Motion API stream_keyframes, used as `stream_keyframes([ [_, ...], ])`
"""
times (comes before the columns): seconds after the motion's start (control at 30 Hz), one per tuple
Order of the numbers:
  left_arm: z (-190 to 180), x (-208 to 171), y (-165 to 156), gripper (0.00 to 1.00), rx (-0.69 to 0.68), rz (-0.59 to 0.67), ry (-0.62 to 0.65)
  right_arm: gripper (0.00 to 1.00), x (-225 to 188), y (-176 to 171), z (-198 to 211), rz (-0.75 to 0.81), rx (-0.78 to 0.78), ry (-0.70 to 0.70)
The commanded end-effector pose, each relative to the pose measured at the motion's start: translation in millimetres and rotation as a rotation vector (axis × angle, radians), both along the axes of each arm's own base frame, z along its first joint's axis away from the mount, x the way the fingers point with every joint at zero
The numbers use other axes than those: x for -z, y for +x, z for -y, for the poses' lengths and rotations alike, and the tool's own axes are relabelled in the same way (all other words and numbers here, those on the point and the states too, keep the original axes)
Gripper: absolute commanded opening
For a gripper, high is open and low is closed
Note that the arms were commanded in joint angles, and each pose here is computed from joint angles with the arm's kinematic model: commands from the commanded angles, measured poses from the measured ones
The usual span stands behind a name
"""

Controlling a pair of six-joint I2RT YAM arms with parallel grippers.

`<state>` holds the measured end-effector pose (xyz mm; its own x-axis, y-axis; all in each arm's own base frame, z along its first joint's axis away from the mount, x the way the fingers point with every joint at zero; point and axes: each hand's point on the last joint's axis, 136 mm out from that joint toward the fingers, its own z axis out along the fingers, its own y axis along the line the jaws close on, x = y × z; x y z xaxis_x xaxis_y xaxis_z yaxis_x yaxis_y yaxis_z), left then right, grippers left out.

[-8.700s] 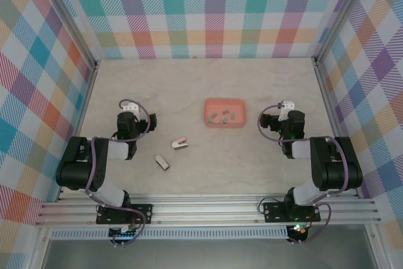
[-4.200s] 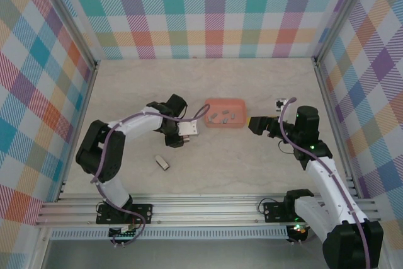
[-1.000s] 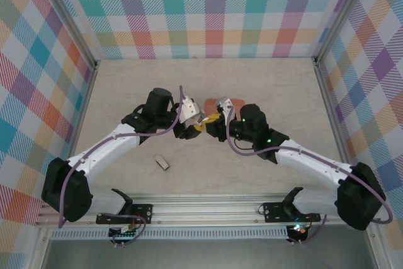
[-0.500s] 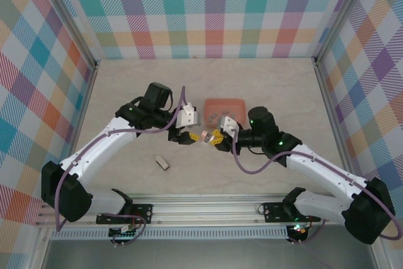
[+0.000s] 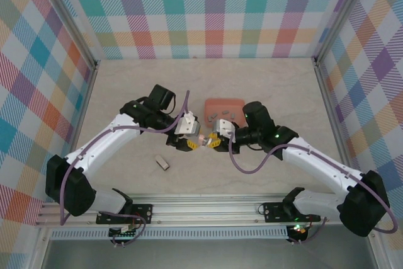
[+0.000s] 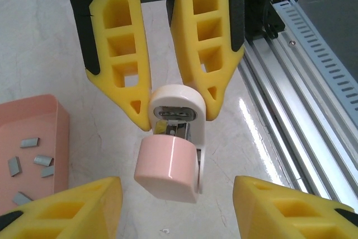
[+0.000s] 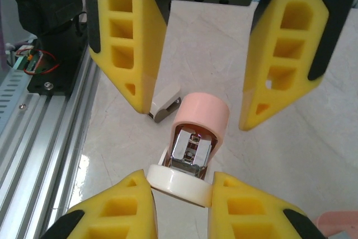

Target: Load the staples into the stapler

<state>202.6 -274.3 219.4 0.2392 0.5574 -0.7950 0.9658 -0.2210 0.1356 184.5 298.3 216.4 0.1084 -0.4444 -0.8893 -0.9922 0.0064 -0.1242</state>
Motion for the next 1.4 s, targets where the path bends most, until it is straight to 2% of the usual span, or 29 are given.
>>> stream_keyframes([
  [0.0,6.2,-4.2,-4.1,0.55,0.043,0.004,-0.027,0.09,-17.2,-7.5,-6.8,0.025,-0.092,0.042],
  [0.2,7.2,-4.0,-6.0,0.43,0.052,-0.005,-0.029,0.09,-15.7,-3.3,-10.1,0.024,-0.093,0.04],
  [0.47,7.2,-6.9,-7.7,0.41,0.059,-0.005,-0.03,0.09,-13.5,-2.4,-12.1,0.015,-0.101,0.037],
  [0.57,6.9,-9.1,-10.5,0.34,0.07,-0.016,-0.031,0.09,-14.0,-2.1,-12.3,0.016,-0.101,0.037],
  [0.77,7.2,-9.1,-12.4,0.33,0.081,-0.031,-0.031,0.09,-13.0,-0.8,-12.9,0.018,-0.103,0.03],
  [0.9,5.6,-8.3,-12.3,0.19,0.083,-0.029,-0.015,0.1,-13.9,0.0,-13.2,0.021,-0.101,0.032],
  [0.93,4.4,-7.5,-11.0,0.13,0.079,-0.021,-0.004,0.12,-13.5,0.1,-12.9,0.019,-0.098,0.031],
  [0.97,3.4,-5.8,-9.0,0.08,0.071,-0.011,0.01,0.19,-13.6,0.4,-12.5,0.015,-0.086,0.031],
  [1.07,-1.8,0.7,2.7,0.05,0.019,0.045,0.062,0.52,-13.9,14.2,-8.9,-0.061,0.063,0.048],
  [1.13,-5.8,5.5,12.1,0.04,-0.025,0.096,0.091,0.64,-15.2,23.2,-4.4,-0.16,0.193,0.078],
  [1.23,-10.3,11.1,20.3,0.02,-0.067,0.148,0.113,0.67,-21.4,23.2,-0.1,-0.414,0.339,0.131],
  [1.37,-10.0,14.1,25.0,0.02,-0.088,0.174,0.104,0.66,-16.8,24.7,3.6,-0.705,0.497,0.156],
])
